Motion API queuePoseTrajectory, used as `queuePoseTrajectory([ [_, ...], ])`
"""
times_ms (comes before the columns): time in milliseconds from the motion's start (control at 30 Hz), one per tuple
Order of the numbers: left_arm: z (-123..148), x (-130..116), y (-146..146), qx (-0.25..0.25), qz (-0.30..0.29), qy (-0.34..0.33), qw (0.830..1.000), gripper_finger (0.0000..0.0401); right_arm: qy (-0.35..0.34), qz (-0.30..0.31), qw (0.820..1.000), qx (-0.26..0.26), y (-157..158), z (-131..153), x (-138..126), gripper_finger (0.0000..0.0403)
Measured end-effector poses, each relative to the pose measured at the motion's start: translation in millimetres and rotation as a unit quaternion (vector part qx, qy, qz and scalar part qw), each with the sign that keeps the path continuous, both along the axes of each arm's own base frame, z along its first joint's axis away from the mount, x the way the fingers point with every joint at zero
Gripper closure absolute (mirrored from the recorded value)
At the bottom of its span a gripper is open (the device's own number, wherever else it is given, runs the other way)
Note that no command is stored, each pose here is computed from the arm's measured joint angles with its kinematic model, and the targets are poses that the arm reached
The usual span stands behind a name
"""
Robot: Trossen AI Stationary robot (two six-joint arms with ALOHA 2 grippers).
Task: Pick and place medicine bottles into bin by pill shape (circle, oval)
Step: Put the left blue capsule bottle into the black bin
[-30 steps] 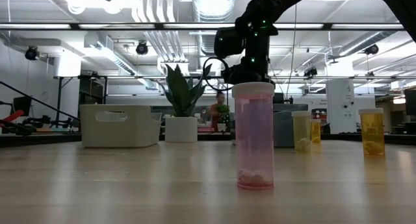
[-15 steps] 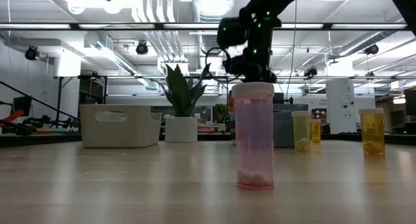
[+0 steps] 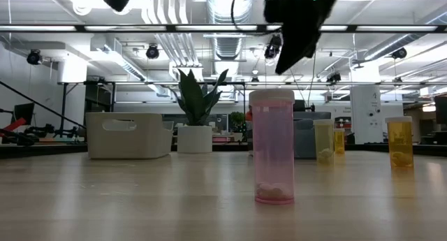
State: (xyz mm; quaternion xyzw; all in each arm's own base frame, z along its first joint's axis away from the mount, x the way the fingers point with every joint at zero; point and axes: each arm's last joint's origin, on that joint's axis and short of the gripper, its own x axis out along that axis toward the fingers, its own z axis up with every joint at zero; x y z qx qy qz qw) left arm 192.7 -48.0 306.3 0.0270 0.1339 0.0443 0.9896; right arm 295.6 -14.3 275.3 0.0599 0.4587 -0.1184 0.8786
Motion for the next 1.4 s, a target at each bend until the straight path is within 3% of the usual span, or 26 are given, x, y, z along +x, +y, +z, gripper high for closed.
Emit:
queuePoseTrajectory([
  [200,-19,21,-10,-0.116,-0.011,0.054,0.992,0.0295,-0.126,0.082,0.988,-0.036,31,-5,-33,0.0394],
  [333,-19,32,-18,-0.244,-0.029,0.116,0.962,0.0295,-0.191,0.106,0.974,-0.056,33,-6,-52,0.0394],
  [467,-21,41,-25,-0.352,-0.001,0.223,0.909,0.0295,-0.239,0.121,0.960,-0.081,31,-4,-66,0.0394],
  [633,-26,50,-33,-0.427,0.049,0.354,0.830,0.0295,-0.282,0.139,0.943,-0.112,30,5,-76,0.0394],
  [767,-35,50,-38,-0.463,0.092,0.451,0.757,0.0295,-0.289,0.147,0.938,-0.125,30,8,-81,0.0394],
  [900,-44,37,-45,-0.483,0.174,0.521,0.682,0.0295,-0.286,0.155,0.936,-0.134,29,4,-86,0.0394],
  [1033,-48,20,-54,-0.471,0.246,0.558,0.638,0.0295,-0.282,0.163,0.934,-0.144,29,3,-87,0.0394],
  [1133,-49,12,-62,-0.463,0.267,0.565,0.629,0.0294,-0.282,0.164,0.934,-0.145,29,3,-87,0.0394],
  [1267,-52,7,-69,-0.442,0.270,0.560,0.647,0.0282,-0.280,0.167,0.933,-0.149,29,2,-87,0.0394],
  [1400,-61,3,-68,-0.426,0.293,0.554,0.653,0.0250,-0.281,0.166,0.934,-0.148,29,2,-87,0.0394],
])
